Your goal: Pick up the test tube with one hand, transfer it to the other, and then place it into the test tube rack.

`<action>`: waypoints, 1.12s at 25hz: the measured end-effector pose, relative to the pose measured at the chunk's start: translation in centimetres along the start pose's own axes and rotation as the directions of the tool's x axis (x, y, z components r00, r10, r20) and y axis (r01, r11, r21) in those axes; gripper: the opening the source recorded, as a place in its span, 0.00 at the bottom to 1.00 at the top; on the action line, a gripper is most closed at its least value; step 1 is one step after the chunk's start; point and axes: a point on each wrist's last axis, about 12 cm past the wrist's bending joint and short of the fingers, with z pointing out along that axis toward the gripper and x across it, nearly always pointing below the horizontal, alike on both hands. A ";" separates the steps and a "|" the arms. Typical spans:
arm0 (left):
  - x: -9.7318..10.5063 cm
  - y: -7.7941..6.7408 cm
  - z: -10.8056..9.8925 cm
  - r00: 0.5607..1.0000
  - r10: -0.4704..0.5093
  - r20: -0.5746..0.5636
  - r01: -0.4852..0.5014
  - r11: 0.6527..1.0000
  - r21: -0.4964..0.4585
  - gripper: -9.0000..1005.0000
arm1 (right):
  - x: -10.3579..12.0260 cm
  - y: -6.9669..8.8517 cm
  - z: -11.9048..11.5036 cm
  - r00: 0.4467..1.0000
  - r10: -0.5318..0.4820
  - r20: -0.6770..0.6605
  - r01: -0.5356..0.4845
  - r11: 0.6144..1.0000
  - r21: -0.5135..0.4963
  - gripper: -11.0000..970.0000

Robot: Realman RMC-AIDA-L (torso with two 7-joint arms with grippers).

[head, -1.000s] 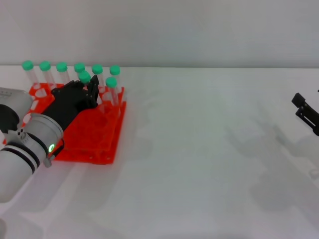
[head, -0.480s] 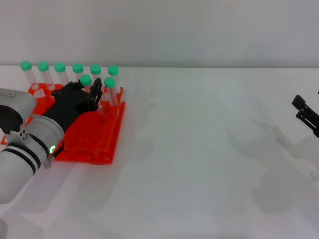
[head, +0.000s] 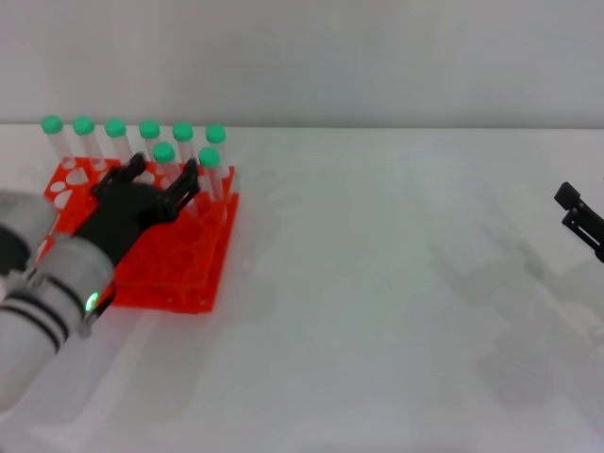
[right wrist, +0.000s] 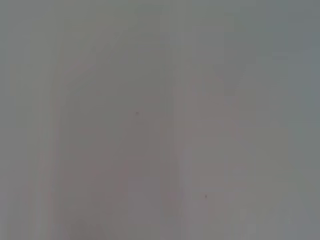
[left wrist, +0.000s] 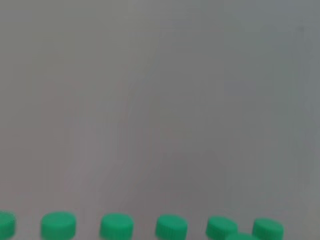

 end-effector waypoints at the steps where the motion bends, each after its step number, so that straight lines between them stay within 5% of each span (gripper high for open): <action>1: 0.2 0.2 -0.6 1.000 -0.003 0.014 0.003 1.000 -0.009 0.75 | 0.0 0.0 0.0 1.000 -0.001 0.000 0.001 1.000 0.001 0.82; 7: 1.5 2.3 -5.9 0.988 -0.044 0.148 0.065 0.987 -0.144 0.82 | 0.0 -0.3 -0.1 1.000 0.000 0.002 0.000 1.000 0.017 0.82; 14: 2.2 5.5 -12.5 0.941 -0.063 0.332 0.194 0.905 -0.377 0.87 | -0.3 -1.2 -0.5 1.000 0.004 0.021 -0.006 0.997 0.077 0.82; 18: 2.6 6.3 -14.1 0.929 -0.066 0.363 0.235 0.865 -0.443 0.87 | -0.2 -1.4 -0.7 1.000 0.006 0.030 -0.009 0.994 0.106 0.82; 28: 2.6 6.5 -13.9 0.936 -0.068 0.346 0.225 0.869 -0.440 0.87 | -0.2 -1.7 -0.7 0.998 -0.058 0.031 0.053 0.986 0.157 0.83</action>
